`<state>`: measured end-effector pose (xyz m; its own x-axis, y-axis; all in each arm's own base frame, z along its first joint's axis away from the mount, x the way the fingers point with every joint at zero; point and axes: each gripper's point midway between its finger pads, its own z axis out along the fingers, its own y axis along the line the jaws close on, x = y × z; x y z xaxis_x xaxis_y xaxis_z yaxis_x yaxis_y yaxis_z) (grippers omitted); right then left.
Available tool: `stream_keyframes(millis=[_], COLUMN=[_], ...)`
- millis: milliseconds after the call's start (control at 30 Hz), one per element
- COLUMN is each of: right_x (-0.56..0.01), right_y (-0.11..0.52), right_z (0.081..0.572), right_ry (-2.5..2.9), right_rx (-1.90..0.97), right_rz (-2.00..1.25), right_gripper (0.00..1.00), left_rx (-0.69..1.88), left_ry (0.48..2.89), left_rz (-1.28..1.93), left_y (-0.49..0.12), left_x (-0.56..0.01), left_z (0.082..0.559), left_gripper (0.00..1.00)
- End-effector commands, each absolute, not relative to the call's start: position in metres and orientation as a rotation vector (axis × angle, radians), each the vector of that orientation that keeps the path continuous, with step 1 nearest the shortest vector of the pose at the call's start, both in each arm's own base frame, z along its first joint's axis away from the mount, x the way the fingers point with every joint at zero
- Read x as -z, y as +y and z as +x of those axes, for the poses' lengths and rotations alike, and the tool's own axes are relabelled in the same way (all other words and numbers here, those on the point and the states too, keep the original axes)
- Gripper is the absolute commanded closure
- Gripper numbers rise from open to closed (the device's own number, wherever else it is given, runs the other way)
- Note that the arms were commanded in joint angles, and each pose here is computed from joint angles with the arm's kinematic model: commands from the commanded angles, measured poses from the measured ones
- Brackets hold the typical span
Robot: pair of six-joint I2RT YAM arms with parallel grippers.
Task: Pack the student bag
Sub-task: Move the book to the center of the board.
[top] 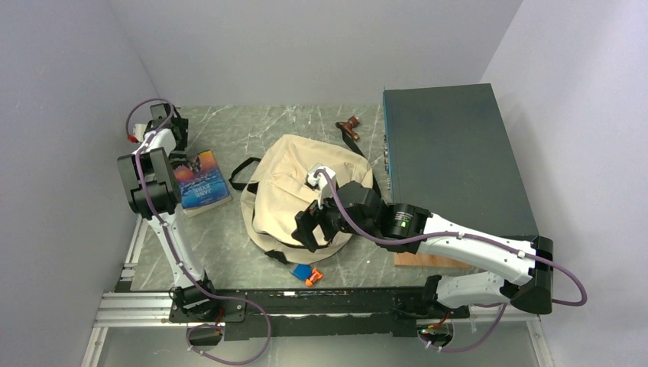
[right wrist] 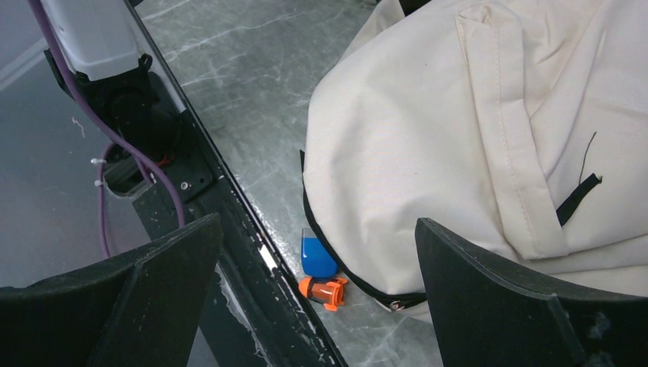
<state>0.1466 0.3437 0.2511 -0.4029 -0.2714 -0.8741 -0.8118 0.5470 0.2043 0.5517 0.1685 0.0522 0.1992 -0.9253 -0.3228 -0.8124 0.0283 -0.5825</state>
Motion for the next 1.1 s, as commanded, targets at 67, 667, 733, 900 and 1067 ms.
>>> stream_keyframes(millis=[67,667,733,900,1067], right_x=[-0.271,-0.222,-0.217,-0.183,-0.157], right_y=[0.35,0.443,0.463,0.495,0.509], right_z=[0.147,0.149,0.148,0.135,0.131], right_ry=[1.897,1.725,1.661,1.614,1.669], right_rx=[-0.846,-0.766,-0.708,-0.555,-0.457], right_rz=[-0.813,-1.202,-1.279,-1.406,-1.347], right_gripper=[0.0,0.0,0.0,0.02,0.14], left_rx=[0.074,-0.147,-0.121,-0.162,-0.144], left_ry=[1.773,2.468,2.533,2.603,2.627], left_rz=[-2.091,-1.739,-1.708,-1.53,-1.298], left_y=[0.139,0.048,0.039,0.043,0.047], left_x=[-0.028,-0.018,-0.014,-0.025,-0.04], left_z=[0.463,0.291,0.278,0.266,0.27], left_gripper=[0.0,0.03,0.03,0.05,0.1])
